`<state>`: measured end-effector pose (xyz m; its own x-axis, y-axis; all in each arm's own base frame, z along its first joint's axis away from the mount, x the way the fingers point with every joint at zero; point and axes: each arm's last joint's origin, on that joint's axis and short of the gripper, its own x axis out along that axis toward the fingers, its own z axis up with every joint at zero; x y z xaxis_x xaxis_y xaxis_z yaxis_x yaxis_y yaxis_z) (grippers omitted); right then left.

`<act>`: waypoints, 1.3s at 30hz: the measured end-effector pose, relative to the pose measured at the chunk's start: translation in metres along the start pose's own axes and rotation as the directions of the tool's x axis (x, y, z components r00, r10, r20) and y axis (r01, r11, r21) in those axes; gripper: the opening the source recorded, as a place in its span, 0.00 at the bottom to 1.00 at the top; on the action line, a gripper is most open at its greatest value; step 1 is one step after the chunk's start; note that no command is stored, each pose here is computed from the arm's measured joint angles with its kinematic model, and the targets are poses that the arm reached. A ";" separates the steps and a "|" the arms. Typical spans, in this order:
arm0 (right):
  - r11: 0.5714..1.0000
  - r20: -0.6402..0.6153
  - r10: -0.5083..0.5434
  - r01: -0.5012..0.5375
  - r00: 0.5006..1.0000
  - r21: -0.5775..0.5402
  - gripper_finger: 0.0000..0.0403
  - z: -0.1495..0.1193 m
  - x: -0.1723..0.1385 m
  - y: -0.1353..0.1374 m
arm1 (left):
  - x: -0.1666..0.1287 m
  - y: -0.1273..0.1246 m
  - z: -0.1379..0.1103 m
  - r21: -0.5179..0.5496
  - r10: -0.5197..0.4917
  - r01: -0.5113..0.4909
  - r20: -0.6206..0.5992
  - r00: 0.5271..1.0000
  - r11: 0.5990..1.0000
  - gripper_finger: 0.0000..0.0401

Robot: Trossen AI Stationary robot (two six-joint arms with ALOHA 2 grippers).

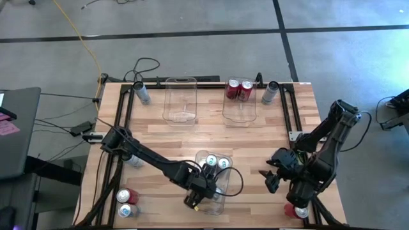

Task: Sort soda cans
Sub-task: Put the top blue soda can into the bottom transparent bin

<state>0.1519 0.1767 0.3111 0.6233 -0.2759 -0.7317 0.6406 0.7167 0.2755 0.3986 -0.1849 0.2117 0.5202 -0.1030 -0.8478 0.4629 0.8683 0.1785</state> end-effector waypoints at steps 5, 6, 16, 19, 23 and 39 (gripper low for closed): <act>1.000 -0.018 -0.024 0.024 1.000 0.000 0.71 0.006 0.006 0.000 | 0.000 0.005 0.003 -0.012 -0.003 0.004 0.035 0.999 1.000 0.64; 1.000 -0.016 -0.024 0.023 1.000 -0.005 0.71 0.007 0.007 0.001 | 0.001 0.006 0.003 -0.015 -0.006 0.007 0.036 0.999 1.000 0.64; 0.999 -0.011 -0.030 0.030 0.999 -0.017 0.71 0.012 0.011 0.002 | 0.008 0.005 0.003 -0.029 -0.056 0.058 0.050 0.997 0.998 0.64; 1.000 -0.011 -0.028 0.028 1.000 -0.014 0.71 0.013 0.011 0.002 | 0.027 0.001 -0.004 -0.008 -0.071 0.071 -0.002 0.997 0.997 0.64; 1.000 -0.012 -0.026 0.025 1.000 -0.015 0.71 0.013 0.011 0.002 | 0.036 0.000 -0.007 0.007 -0.063 0.063 -0.025 0.998 0.998 0.64; 1.000 -0.015 -0.018 0.018 1.000 -0.023 0.71 0.012 0.011 0.003 | 0.040 0.001 -0.009 -0.009 -0.026 0.025 -0.046 0.999 1.000 0.51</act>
<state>0.1667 0.1679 0.3114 0.6051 -0.2794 -0.7456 0.6410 0.7264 0.2480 0.4133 -0.1833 0.1737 0.4742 -0.1027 -0.8744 0.4696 0.8696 0.1525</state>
